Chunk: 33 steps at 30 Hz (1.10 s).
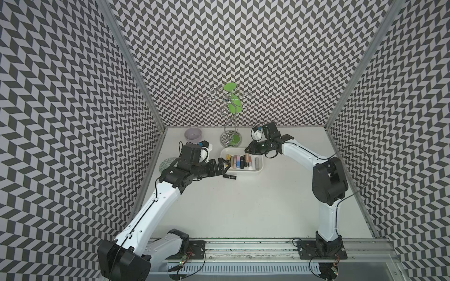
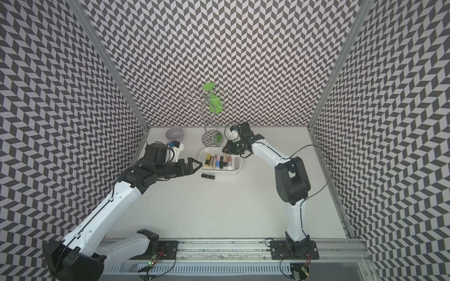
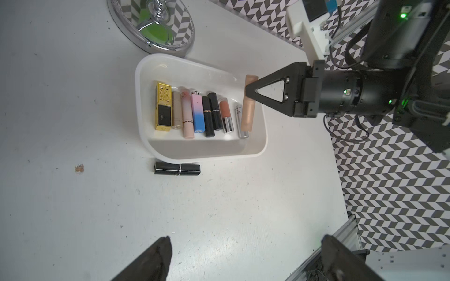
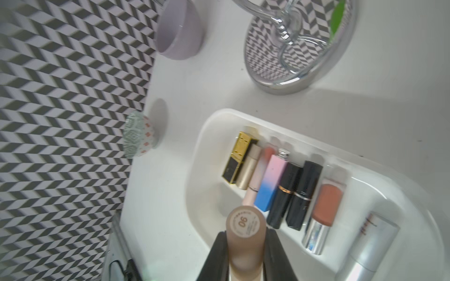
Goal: Put the lipstick into the storage box
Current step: Place the lipstick in the storage box.
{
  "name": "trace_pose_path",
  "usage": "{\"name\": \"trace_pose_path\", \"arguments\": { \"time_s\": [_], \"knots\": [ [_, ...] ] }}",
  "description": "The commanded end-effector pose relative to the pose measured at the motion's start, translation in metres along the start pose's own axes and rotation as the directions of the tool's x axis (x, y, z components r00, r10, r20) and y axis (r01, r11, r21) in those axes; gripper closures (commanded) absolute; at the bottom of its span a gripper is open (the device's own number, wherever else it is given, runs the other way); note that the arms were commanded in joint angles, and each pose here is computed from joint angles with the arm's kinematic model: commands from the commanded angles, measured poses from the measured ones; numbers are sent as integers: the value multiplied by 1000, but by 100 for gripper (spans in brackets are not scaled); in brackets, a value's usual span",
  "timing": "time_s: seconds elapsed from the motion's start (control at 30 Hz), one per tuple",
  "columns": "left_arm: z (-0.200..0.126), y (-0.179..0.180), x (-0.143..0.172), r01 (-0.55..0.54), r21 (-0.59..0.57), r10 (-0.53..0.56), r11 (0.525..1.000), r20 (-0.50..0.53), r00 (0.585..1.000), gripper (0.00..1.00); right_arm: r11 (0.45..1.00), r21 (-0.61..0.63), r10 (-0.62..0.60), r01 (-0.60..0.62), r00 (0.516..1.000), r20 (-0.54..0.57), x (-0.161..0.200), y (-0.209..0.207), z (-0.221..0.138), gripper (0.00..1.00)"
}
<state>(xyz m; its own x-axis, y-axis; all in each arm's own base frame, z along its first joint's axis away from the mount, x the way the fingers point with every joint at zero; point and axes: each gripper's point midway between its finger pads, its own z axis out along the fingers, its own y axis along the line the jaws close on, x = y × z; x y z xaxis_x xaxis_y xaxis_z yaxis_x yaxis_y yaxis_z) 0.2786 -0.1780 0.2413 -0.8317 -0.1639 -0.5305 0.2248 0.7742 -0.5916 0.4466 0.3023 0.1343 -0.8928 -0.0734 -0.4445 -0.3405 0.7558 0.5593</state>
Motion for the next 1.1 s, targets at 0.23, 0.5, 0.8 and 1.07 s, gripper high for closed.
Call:
{"name": "trace_pose_path", "arguments": {
  "time_s": [0.23, 0.5, 0.8, 1.07],
  "knots": [
    [1, 6, 6, -29, -24, 29, 999, -21, 999, 1, 964, 263, -23, 37, 998, -56, 13, -60, 16, 84],
    [5, 6, 10, -25, -19, 25, 1000, -41, 999, 1, 952, 304, -14, 33, 998, -63, 13, -76, 27, 83],
    [9, 8, 15, -22, -25, 20, 999, -66, 998, 1, 939, 342, -14, 35, 998, -66, 12, -89, 33, 79],
    [17, 3, 14, -18, -17, 17, 1000, -92, 996, 1, 942, 335, -5, 27, 998, -67, 13, -94, 31, 72]
  ]
}}
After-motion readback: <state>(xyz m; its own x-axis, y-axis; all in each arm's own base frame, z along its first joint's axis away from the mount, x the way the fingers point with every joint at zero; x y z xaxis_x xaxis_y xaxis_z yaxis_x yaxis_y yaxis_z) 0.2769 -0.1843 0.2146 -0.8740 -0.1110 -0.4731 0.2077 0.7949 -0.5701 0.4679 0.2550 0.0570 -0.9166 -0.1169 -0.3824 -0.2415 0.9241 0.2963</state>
